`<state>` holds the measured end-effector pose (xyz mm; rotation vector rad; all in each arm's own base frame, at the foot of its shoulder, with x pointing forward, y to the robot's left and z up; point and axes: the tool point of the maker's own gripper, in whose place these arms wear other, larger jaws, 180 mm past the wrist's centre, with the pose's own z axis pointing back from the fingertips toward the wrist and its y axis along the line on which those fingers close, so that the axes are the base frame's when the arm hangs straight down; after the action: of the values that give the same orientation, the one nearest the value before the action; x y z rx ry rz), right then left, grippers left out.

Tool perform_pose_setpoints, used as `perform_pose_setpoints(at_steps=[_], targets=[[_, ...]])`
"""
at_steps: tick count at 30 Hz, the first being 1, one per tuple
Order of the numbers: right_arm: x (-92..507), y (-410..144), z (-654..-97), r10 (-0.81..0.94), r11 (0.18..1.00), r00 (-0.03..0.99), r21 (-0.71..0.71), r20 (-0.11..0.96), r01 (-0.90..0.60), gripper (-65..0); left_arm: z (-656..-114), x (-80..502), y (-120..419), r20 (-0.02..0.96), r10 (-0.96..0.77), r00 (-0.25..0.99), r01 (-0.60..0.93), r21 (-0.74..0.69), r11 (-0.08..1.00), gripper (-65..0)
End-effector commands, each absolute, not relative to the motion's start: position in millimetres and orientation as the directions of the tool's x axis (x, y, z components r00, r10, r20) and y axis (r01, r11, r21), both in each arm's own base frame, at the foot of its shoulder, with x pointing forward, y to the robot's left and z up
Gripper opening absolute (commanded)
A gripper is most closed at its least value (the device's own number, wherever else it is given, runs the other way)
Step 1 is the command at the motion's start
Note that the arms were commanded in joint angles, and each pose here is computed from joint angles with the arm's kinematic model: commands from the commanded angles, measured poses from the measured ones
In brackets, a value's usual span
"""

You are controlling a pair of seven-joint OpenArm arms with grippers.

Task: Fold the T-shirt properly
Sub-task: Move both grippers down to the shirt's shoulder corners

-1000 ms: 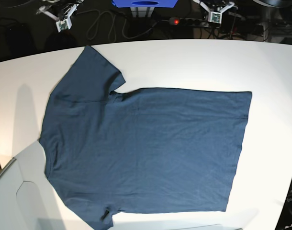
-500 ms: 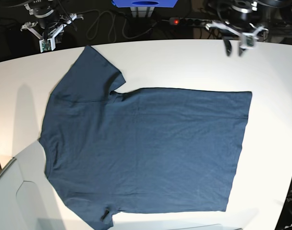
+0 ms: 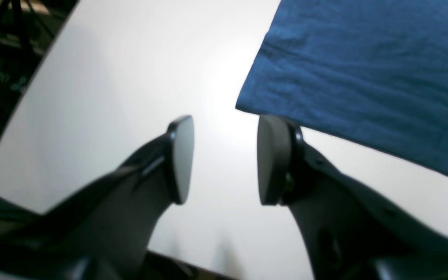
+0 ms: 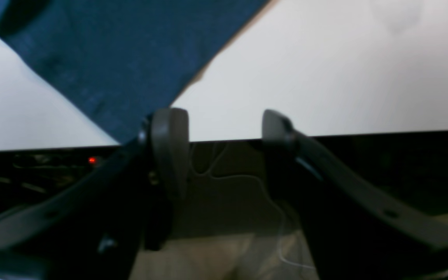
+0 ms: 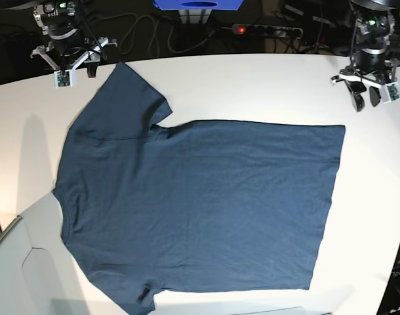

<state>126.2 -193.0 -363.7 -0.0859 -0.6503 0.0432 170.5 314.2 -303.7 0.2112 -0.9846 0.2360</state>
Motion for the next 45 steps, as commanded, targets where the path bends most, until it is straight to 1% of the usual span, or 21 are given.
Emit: perform_pose_setpoints(at_steps=[1,4,7,13,16,21,26,32,39,45], targets=[[129,-192,-357,0.076,0.995,0.778,-0.096,0.623,-0.02,-34.8,-296,178,315,0.859,0.084,0.505,-0.279,0.071,0.958,-39.4],[136,-189,-356,0.057,0.997,0.767,-0.083,0.639,-0.005,-34.8,-304,184,319,0.853,0.081,0.516,-0.27,0.072,0.96,-39.4],[137,-187,-356,0.056,0.997,0.765,-0.078,0.642,-0.008,-34.8,-316,185,325,0.845,0.113,0.523,-0.295,0.055,0.954,-39.4],[139,-161,-359,0.118,0.992,0.762,-0.049,0.637,-0.113,-34.9,-331,194,323,0.841,0.162,0.517,-0.317,0.012,0.949,-39.2],[138,-154,-360,0.134,0.989,0.761,-0.039,0.635,-0.142,-34.9,-332,198,323,0.843,0.17,0.51,-0.32,0.003,0.947,-37.5],[139,-154,-359,0.138,0.989,0.757,-0.042,0.638,-0.145,-34.7,-342,211,320,0.842,0.212,0.496,-0.334,-0.04,0.942,-37.4],[140,-156,-359,0.167,0.984,0.753,-0.058,0.636,-0.17,-34.7,-364,225,329,0.825,0.277,0.492,-0.379,-0.083,0.921,-37.4],[139,-159,-360,0.181,0.982,0.757,-0.067,0.628,-0.179,-34.6,-375,242,337,0.818,0.319,0.479,-0.408,-0.115,0.906,-37.4],[138,-160,-362,0.18,0.982,0.761,-0.067,0.624,-0.178,-34.6,-394,262,327,0.793,0.34,0.506,-0.388,-0.143,0.911,-37.4],[138,-160,-362,0.181,0.982,0.761,-0.068,0.622,-0.178,-34.6,-396,269,323,0.791,0.35,0.502,-0.388,-0.156,0.908,-37.4]])
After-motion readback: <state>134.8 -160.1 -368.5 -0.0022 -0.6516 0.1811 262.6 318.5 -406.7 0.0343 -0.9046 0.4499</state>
